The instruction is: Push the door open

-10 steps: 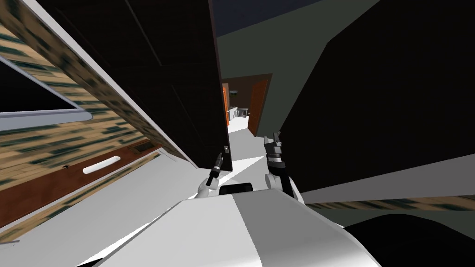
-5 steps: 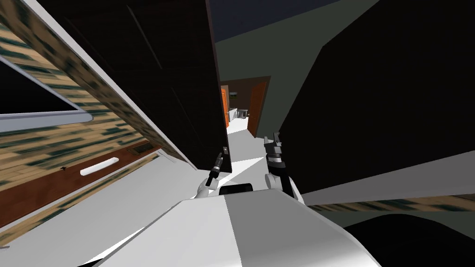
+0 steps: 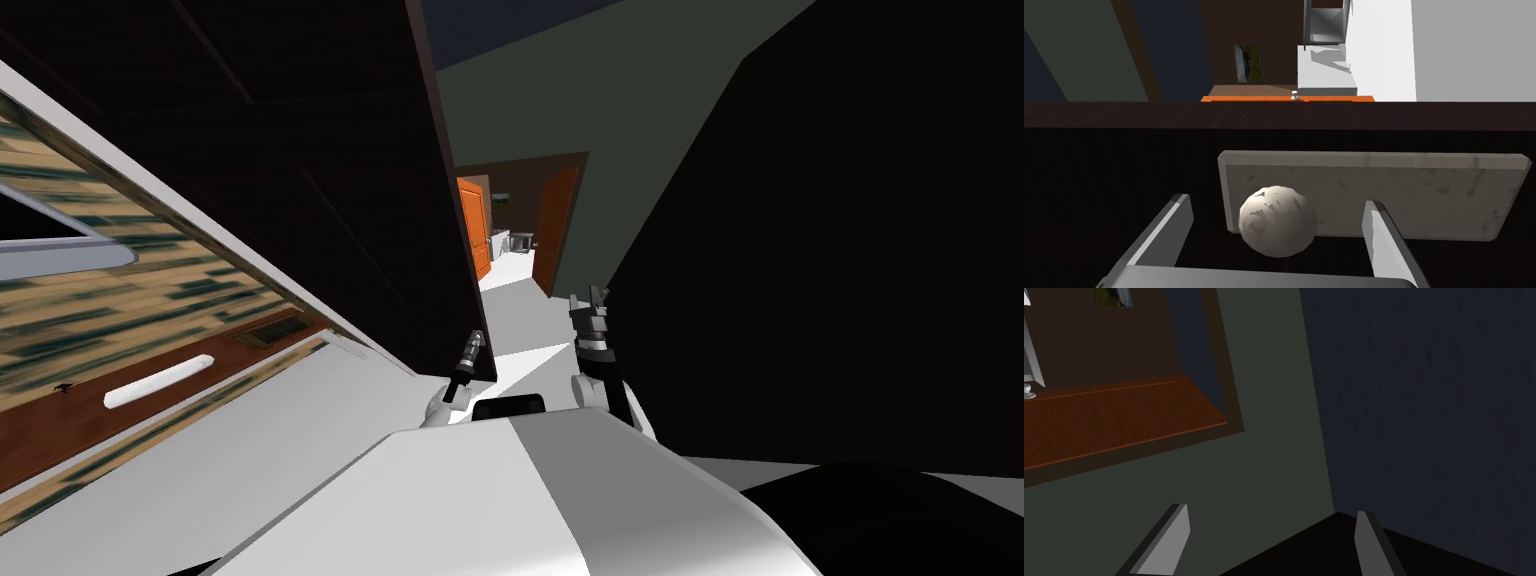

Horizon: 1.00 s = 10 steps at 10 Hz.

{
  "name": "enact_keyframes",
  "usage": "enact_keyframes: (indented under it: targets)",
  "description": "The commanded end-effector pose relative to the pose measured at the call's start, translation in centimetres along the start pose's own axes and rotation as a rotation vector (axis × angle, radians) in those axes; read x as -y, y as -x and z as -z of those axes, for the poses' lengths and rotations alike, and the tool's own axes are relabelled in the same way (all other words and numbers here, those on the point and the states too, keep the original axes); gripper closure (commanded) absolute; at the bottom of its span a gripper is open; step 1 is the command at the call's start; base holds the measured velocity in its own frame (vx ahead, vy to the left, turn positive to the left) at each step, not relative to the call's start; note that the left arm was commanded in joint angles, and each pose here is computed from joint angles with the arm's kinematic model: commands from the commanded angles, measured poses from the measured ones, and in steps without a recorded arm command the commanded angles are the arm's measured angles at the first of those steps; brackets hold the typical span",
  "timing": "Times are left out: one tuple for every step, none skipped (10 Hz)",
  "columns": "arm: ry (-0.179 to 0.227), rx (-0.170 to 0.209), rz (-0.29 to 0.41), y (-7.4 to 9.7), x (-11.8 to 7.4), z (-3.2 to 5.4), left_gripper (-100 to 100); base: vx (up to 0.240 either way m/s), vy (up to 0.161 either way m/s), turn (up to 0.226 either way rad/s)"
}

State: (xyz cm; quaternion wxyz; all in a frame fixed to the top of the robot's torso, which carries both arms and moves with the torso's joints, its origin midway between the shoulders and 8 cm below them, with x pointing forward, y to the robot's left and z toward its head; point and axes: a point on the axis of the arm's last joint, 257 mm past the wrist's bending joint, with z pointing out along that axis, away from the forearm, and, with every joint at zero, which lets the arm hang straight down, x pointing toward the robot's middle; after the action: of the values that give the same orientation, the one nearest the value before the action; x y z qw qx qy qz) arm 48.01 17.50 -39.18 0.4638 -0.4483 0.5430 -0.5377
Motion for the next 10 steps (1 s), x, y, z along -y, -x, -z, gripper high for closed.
enact_keyframes:
  targets:
    - [0.0,0.0,0.0,0.0,0.0,0.0,-100,0.082,-0.03,0.018]
    - [0.0,0.0,0.0,0.0,0.0,0.0,100,-0.019,0.004,-0.009]
    - [0.0,0.0,0.0,0.0,0.0,0.0,100,-0.032,0.012,-0.017]
    - [0.0,0.0,0.0,0.0,0.0,0.0,100,-0.02,0.01,-0.007]
    - [0.0,0.0,0.0,0.0,0.0,0.0,100,-0.011,0.004,0.001]
    - [0.0,0.0,0.0,0.0,0.0,0.0,100,-0.006,0.0,0.003]
    - [0.0,0.0,0.0,0.0,0.0,0.0,100,0.0,0.0,0.0]
    - [0.007,0.015,-0.004,0.77,-0.22,0.13,100,0.077,-0.02,0.014]
    - [0.007,0.018,-0.005,0.97,-0.22,0.14,100,0.116,-0.046,0.028]
    - [0.007,0.018,-0.005,0.97,-0.22,0.14,100,0.1,-0.029,0.013]
